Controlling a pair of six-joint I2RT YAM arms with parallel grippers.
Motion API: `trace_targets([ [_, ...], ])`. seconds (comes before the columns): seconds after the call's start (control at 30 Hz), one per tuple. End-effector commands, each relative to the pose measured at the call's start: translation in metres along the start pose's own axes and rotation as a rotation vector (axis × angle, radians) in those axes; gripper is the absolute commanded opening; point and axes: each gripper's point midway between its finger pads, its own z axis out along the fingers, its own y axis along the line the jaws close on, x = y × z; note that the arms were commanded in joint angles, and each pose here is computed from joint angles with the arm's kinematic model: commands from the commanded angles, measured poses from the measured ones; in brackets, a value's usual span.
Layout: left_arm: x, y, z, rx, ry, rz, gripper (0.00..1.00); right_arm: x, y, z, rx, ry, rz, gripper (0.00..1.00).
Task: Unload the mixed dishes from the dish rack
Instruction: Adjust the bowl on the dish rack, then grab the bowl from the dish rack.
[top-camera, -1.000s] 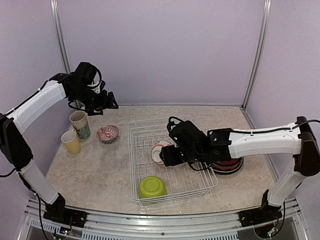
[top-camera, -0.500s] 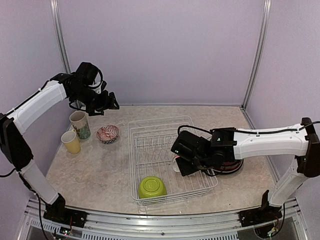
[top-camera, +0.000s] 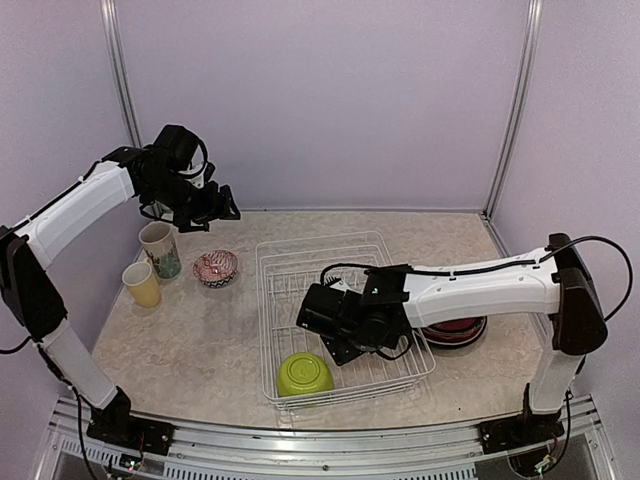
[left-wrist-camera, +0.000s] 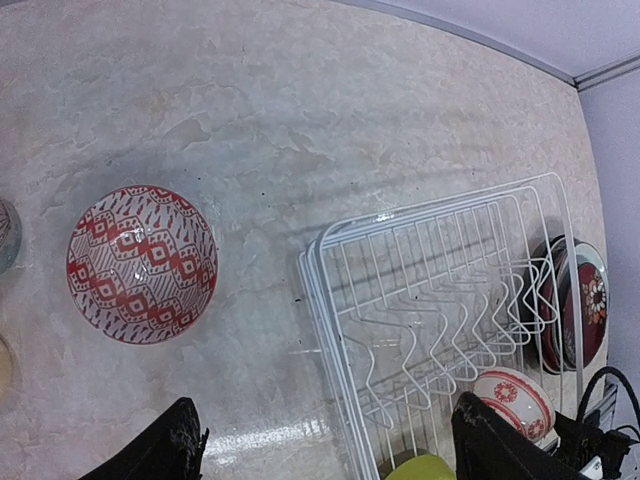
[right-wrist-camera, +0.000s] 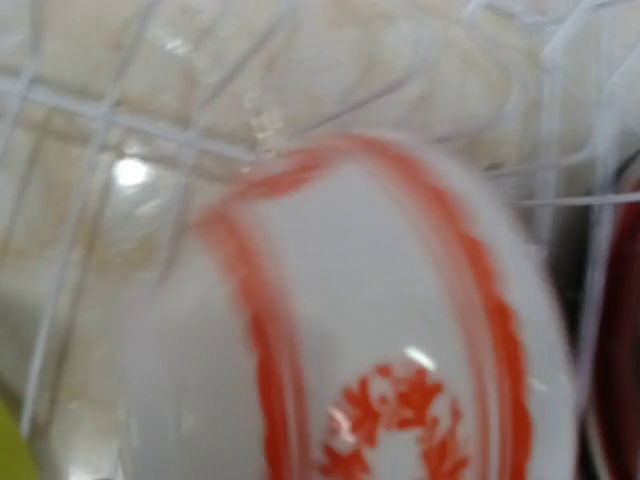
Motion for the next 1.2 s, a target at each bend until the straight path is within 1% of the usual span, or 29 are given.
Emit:
trace_targets([
  [0.0, 0.003, 0.001, 0.004, -0.007, 0.012, 0.009, 0.82, 0.000, 0.034, -0.010, -0.220, -0.022, -0.018, 0.93],
  [0.13, 0.003, 0.000, 0.004, -0.005, 0.014, 0.010, 0.82, -0.022, 0.061, -0.045, -0.494, -0.140, 0.036, 0.98],
  [0.2, 0.003, 0.000, 0.004, -0.005, 0.013, 0.009, 0.82, -0.032, 0.062, -0.056, -0.558, -0.188, 0.071, 0.99],
  [0.37, 0.004, -0.001, 0.004, -0.001, 0.016, 0.013, 0.82, -0.044, 0.038, -0.058, -0.557, -0.233, 0.186, 1.00],
  [0.47, 0.005, -0.006, 0.003, 0.013, 0.018, 0.019, 0.83, -0.043, 0.015, -0.037, -0.506, -0.193, 0.290, 0.99],
  [0.57, 0.007, -0.009, 0.003, 0.025, 0.019, 0.028, 0.83, -0.034, -0.006, -0.010, -0.442, -0.113, 0.393, 0.93],
  [0.63, 0.008, -0.012, 0.002, 0.032, 0.020, 0.036, 0.85, -0.034, -0.012, -0.002, -0.433, -0.101, 0.419, 0.87],
  [0.7, 0.010, -0.017, 0.001, 0.046, 0.021, 0.044, 0.86, -0.037, -0.013, 0.002, -0.439, -0.105, 0.429, 0.84],
  [0.77, 0.011, -0.021, 0.000, 0.066, 0.022, 0.051, 0.87, -0.041, -0.009, 0.007, -0.456, -0.104, 0.432, 0.79],
  [0.83, 0.013, -0.027, -0.001, 0.085, 0.023, 0.064, 0.89, -0.045, 0.000, 0.010, -0.480, -0.101, 0.418, 0.76],
  [0.97, 0.017, -0.037, -0.003, 0.105, 0.022, 0.095, 0.91, -0.048, 0.019, 0.021, -0.510, -0.070, 0.385, 0.71],
  [1.17, 0.031, -0.058, -0.004, 0.131, 0.036, 0.147, 0.90, -0.045, 0.033, 0.042, -0.412, 0.000, 0.319, 0.50],
])
